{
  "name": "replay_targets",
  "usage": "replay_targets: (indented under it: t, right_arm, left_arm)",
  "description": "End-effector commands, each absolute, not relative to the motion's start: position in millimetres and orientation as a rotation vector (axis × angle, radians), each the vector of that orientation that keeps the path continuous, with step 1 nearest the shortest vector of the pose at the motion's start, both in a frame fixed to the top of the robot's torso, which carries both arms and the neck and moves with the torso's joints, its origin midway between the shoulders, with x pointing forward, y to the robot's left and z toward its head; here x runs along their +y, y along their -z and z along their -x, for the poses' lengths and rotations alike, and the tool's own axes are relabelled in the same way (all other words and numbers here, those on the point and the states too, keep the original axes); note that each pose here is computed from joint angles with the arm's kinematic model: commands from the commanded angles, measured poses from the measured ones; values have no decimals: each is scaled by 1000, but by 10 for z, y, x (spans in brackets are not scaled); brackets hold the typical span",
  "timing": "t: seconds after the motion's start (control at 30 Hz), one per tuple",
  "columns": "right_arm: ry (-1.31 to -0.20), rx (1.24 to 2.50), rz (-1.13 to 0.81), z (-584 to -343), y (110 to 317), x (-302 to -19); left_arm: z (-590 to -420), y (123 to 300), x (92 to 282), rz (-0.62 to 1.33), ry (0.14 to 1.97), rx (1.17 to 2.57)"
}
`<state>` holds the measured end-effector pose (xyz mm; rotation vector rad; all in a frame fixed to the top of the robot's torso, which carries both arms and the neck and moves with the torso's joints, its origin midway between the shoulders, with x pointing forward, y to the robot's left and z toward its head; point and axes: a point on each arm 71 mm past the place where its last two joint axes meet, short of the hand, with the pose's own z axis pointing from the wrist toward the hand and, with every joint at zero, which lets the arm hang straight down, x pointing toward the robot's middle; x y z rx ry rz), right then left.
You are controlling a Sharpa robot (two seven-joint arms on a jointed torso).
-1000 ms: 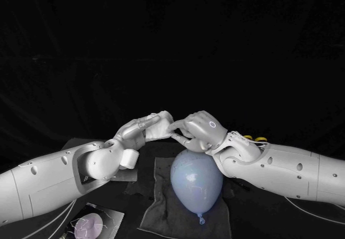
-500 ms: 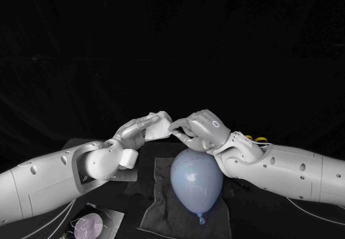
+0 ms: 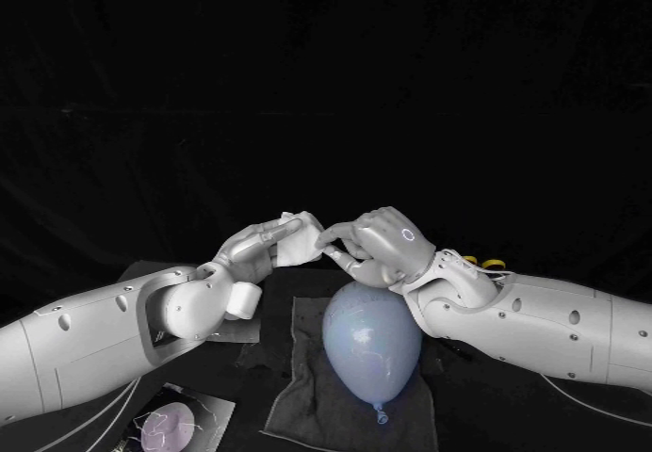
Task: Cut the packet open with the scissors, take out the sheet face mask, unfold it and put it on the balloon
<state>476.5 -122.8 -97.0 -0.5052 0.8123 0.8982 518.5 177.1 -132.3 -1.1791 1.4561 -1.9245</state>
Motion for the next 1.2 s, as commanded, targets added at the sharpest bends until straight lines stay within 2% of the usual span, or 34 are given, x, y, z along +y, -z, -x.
replay_targets:
  t: [0.03,0.2,0.3,0.67,0.93,1.2]
  right_arm:
    - [-881,812,489,-4760,926,-1217]
    - [-875,832,473,-4760,843,-1209]
    - [-859,884,472,-4773,790,-1199]
    - [-735,1177,528,-4892,632,-1130]
    - [-625,1331,543,-4959,570,-1117]
    - [-533,1450,570,-5006,581,-1080]
  left_arm:
    - [-5186,1293,1752,1033,1846,1476]
    - [-5231,1303,1784,940,1729,1484]
    - [-5285,1320,1829,901,1635,1483]
    - [-5440,1438,1978,952,1391,1543]
    - [-5496,1462,2039,971,1345,1536]
    - [-5410,1343,1900,897,1512,1419]
